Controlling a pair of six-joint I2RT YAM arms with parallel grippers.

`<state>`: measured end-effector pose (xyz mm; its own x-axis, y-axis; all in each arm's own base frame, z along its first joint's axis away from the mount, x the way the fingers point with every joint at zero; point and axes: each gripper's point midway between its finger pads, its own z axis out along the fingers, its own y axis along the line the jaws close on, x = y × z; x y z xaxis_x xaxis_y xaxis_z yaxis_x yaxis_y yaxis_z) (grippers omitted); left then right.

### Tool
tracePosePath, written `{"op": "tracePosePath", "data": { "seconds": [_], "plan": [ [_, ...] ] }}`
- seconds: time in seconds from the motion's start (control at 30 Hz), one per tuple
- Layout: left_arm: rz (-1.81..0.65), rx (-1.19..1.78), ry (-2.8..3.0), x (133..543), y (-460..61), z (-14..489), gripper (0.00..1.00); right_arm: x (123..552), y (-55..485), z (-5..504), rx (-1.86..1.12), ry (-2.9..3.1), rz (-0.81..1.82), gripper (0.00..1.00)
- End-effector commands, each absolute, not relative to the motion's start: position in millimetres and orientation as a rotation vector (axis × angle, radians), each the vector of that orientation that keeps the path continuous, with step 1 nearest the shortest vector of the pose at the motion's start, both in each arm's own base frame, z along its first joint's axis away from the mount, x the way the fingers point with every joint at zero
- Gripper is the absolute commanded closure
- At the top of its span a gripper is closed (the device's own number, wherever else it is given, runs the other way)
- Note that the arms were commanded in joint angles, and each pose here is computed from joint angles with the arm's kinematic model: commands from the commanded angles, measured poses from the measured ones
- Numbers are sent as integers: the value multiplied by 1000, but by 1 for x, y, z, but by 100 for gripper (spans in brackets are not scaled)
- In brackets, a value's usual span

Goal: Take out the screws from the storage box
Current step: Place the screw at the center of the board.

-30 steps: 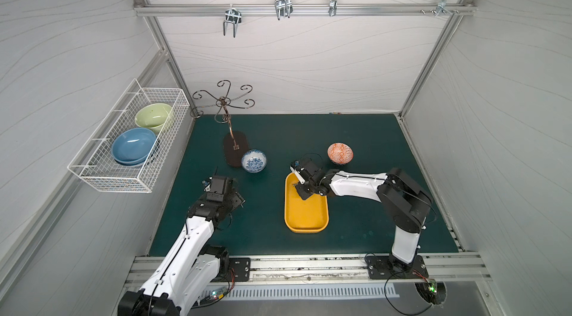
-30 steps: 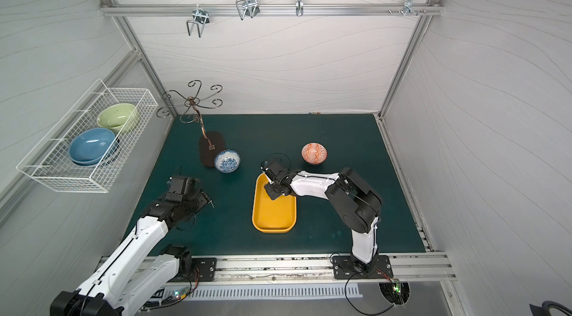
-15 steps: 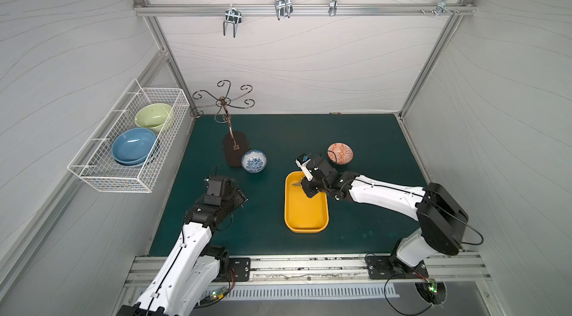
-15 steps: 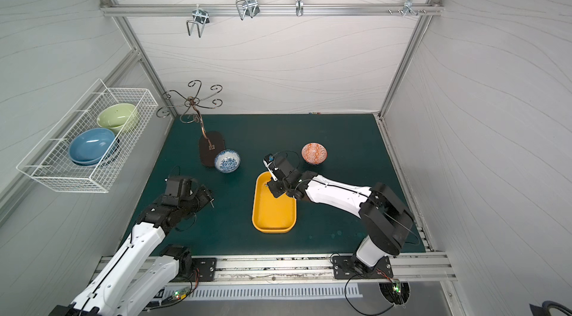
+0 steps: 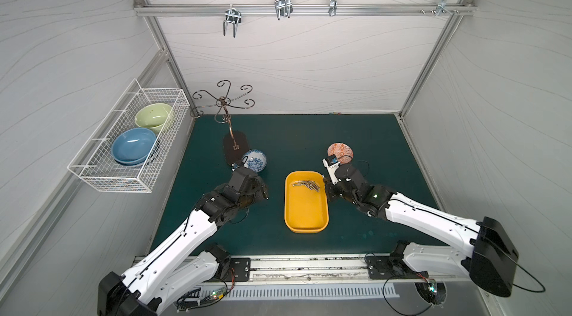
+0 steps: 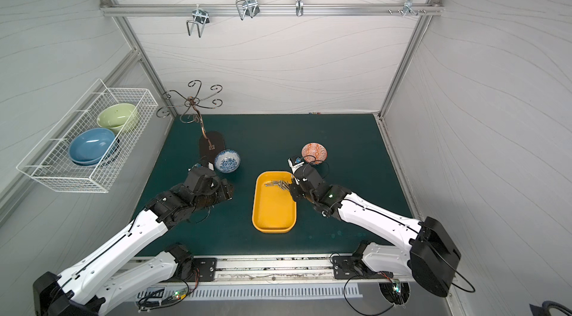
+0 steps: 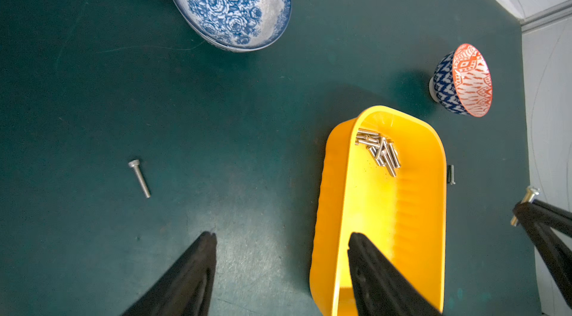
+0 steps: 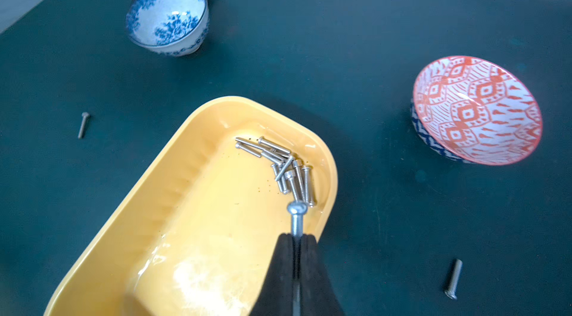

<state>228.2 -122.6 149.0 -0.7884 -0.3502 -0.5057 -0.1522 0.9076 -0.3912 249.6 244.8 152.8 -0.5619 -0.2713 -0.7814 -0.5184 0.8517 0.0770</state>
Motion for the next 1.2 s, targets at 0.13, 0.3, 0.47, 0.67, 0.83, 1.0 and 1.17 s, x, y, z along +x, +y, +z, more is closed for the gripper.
{"op": "tracePosePath", "data": {
  "seconds": [0.13,0.3,0.47,0.67,0.83,1.0,1.17],
  "plan": [
    [-499,-141,2418,233,-164,179,30,257,200,150,-338,2214,367,100],
    [-467,-31,2432,231,-188,186,30,265,171,137,-178,2257,350,100],
    [-520,40,2435,232,-211,185,30,275,152,116,-55,2322,319,100],
    [-489,115,2461,232,-233,179,31,280,141,96,27,2367,315,100],
    [-512,153,2482,233,-249,171,31,288,133,80,115,2405,358,100],
    [-503,186,2503,232,-261,162,32,293,132,55,136,2465,352,100],
    [-485,224,2536,234,-272,150,33,301,135,34,132,2531,340,100]
  ]
}}
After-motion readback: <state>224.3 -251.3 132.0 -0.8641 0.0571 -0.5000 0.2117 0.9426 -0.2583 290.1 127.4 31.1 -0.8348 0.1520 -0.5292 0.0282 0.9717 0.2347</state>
